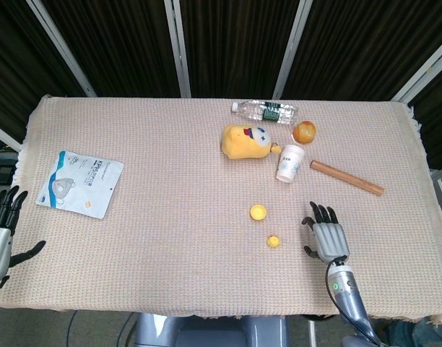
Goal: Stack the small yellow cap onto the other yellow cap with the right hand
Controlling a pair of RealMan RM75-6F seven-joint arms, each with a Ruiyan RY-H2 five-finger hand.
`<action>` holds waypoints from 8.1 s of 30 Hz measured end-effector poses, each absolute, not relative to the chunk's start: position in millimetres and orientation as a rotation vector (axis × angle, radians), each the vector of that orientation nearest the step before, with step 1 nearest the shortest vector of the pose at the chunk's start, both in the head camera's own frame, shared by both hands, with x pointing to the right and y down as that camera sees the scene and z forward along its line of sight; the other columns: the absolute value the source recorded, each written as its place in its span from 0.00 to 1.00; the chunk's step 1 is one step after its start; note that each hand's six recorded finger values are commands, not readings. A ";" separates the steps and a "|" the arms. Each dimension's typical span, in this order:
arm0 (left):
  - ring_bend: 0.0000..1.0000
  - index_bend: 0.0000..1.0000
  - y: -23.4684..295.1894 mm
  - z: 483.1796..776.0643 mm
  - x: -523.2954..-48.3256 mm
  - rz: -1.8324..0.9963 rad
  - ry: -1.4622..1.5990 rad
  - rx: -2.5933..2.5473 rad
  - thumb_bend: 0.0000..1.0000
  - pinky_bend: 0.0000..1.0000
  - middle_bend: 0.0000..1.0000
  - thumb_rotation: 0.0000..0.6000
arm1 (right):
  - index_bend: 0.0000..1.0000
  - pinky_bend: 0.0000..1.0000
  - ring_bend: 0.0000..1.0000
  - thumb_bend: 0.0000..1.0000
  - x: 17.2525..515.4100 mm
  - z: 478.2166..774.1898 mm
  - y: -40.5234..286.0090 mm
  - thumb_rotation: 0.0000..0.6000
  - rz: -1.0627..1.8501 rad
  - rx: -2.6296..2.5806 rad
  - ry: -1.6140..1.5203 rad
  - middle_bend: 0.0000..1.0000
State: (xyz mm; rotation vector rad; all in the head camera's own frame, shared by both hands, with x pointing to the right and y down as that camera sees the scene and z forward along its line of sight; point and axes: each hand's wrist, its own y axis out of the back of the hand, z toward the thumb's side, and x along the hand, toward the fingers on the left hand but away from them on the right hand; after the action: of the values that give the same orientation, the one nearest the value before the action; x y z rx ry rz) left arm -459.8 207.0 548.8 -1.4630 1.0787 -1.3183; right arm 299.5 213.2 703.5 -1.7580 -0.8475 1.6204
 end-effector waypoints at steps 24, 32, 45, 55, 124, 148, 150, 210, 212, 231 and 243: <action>0.00 0.00 206.1 551.6 -460.4 -1.344 1.081 -1.468 0.00 0.16 0.00 1.00 | 0.36 0.00 0.00 0.23 262.2 716.8 231.4 1.00 1.590 -1.805 -0.740 0.00; 0.00 0.00 207.1 550.5 -461.2 -1.343 1.083 -1.466 0.00 0.16 0.00 1.00 | 0.37 0.00 0.00 0.23 260.2 723.6 225.8 1.00 1.614 -1.787 -0.738 0.00; 0.00 0.00 206.6 550.1 -461.6 -1.343 1.084 -1.462 0.00 0.16 0.00 1.00 | 0.33 0.00 0.00 0.23 244.6 716.5 226.6 1.00 1.577 -1.802 -0.705 0.00; 0.00 0.00 206.4 550.0 -462.7 -1.344 1.091 -1.462 0.00 0.16 0.00 1.00 | 0.32 0.00 0.00 0.23 225.9 702.6 223.6 1.00 1.530 -1.822 -0.685 0.00; 0.00 0.00 208.8 552.5 -436.9 -1.227 1.084 -1.586 0.00 0.16 0.00 1.00 | 0.55 0.00 0.01 0.23 184.8 732.3 145.2 1.00 1.453 -1.740 -0.704 0.00; 0.00 0.00 208.1 553.6 -438.0 -1.243 1.074 -1.581 0.00 0.16 0.00 1.00 | 0.55 0.00 0.01 0.23 172.6 717.0 140.5 1.00 1.407 -1.725 -0.692 0.00; 0.00 0.00 208.2 553.0 -438.2 -1.242 1.076 -1.579 0.00 0.16 0.00 1.00 | 0.55 0.00 0.01 0.23 169.8 715.6 141.6 1.00 1.403 -1.725 -0.687 0.00; 0.00 0.00 205.6 551.7 -437.8 -1.233 1.077 -1.579 0.00 0.16 0.00 1.00 | 0.35 0.00 0.01 0.05 155.3 725.8 137.6 1.00 1.384 -1.725 -0.599 0.00; 0.00 0.00 205.6 551.8 -437.9 -1.233 1.077 -1.580 0.00 0.16 0.00 1.00 | 0.33 0.00 0.01 0.02 155.6 725.3 136.9 1.00 1.383 -1.724 -0.603 0.00; 0.00 0.00 207.5 553.1 -442.8 -1.259 1.051 -1.565 0.00 0.16 0.00 1.00 | 0.16 0.00 0.00 0.00 211.4 648.2 138.7 1.00 1.367 -1.595 -0.499 0.00; 0.00 0.00 211.2 554.0 -444.5 -1.298 1.030 -1.551 0.00 0.16 0.00 1.00 | 0.15 0.00 0.00 0.00 335.8 568.0 184.7 1.00 1.466 -1.477 -0.636 0.00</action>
State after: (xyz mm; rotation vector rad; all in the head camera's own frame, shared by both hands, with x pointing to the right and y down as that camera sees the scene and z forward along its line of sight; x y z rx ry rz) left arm -444.5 211.2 554.0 -1.5512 1.0304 -1.2976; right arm 335.8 184.7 568.0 -1.4768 -0.6356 1.4661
